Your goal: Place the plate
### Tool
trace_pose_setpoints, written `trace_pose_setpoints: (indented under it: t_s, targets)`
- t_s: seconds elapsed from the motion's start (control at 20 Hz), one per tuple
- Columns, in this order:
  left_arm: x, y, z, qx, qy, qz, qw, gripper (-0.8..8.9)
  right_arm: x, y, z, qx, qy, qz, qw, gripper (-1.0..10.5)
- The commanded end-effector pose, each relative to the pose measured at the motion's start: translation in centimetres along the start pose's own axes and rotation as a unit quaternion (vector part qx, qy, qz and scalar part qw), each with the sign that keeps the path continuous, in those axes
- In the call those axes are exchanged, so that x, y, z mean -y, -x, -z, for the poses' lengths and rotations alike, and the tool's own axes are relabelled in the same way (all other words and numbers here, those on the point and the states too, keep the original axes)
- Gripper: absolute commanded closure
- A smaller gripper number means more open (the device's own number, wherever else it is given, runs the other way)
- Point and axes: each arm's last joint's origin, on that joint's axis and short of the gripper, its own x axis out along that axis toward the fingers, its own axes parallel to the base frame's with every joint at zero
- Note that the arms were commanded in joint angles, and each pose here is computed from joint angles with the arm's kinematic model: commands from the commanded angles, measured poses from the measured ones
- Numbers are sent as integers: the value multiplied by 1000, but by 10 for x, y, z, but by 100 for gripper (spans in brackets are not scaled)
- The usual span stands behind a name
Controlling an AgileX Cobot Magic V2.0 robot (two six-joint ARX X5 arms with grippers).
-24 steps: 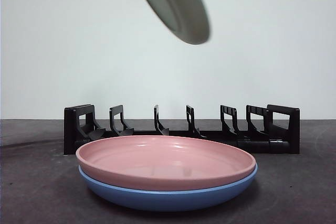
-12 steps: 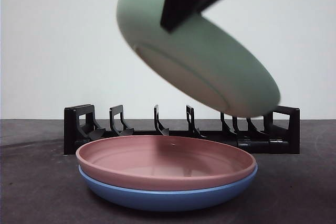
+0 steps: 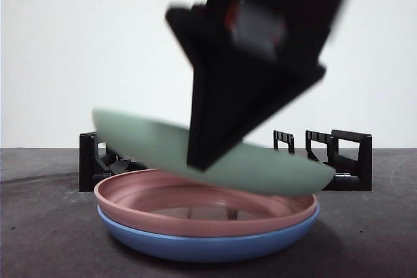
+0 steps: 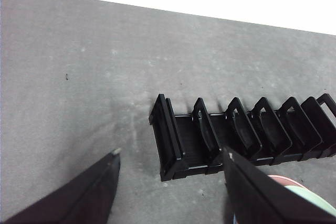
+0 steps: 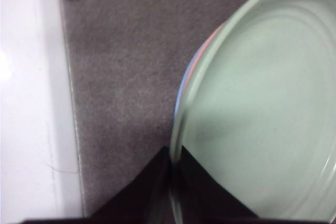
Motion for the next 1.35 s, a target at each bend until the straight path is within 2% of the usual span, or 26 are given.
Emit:
trace_pose_setpoints:
  t_s: [0.05, 0.45, 0.85, 1.0, 1.35]
  targets:
    - [1, 1, -4, 8, -6, 1, 1000, 501, -6, -9, -6, -1, 48, -1, 999, 930]
    - [1, 1, -4, 8, -6, 1, 1000, 501, -10, -21, -7, -9, 98, -24, 995, 929]
    - [1, 1, -5, 9, -7, 1, 1000, 501, -10, -20, -7, -14, 99, -32, 995, 823]
    - [1, 1, -5, 10, -7, 1, 1000, 501, -7, -15, -14, -4, 96, -29, 995, 716]
    - [1, 1, -5, 11, -7, 1, 1000, 501, 8, 20, -37, 32, 75, -16, 997, 696]
